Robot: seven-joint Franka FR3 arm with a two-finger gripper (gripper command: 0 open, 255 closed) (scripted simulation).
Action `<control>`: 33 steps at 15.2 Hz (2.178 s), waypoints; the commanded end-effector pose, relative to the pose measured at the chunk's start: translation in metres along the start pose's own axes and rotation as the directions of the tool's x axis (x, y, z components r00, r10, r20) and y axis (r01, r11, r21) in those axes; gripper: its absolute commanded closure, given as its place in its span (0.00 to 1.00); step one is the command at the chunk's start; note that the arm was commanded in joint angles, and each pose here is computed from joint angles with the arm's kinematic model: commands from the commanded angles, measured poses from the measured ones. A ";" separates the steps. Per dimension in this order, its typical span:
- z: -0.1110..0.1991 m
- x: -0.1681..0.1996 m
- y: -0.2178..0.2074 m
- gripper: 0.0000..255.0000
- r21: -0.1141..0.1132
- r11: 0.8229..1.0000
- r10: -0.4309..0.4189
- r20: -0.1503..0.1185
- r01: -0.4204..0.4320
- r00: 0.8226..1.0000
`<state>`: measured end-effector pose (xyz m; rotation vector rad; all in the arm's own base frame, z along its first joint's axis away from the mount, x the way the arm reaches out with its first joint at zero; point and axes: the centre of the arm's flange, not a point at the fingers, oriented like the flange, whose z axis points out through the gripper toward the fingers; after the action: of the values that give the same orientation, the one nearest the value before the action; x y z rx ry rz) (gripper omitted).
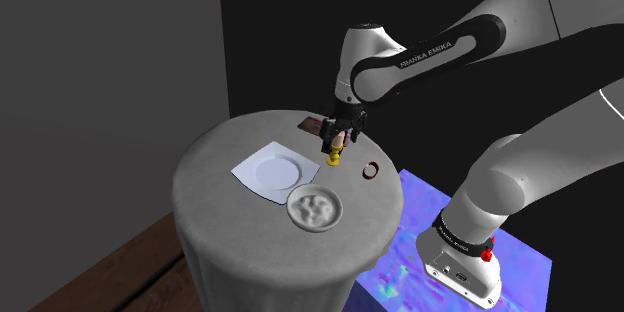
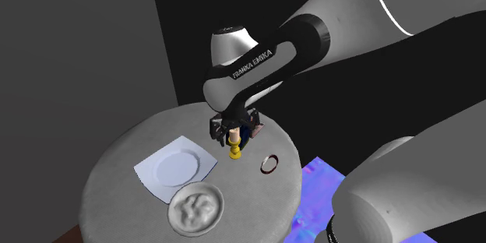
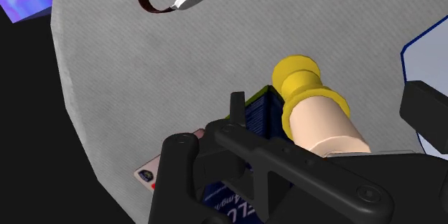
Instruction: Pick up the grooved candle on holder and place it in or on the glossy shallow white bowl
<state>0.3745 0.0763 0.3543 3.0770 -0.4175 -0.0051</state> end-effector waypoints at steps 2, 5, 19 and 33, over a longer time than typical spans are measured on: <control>0.001 0.000 0.000 0.00 0.000 1.000 0.000 0.000 0.000 1.000; 0.001 0.000 0.000 0.00 0.000 1.000 0.000 0.000 0.000 1.000; -0.020 0.000 0.001 1.00 0.000 1.000 0.000 0.000 0.000 1.000; -0.094 0.000 0.003 1.00 0.000 1.000 0.000 0.000 0.000 1.000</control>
<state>0.3744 0.0770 0.4422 3.0773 -0.4177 -0.0037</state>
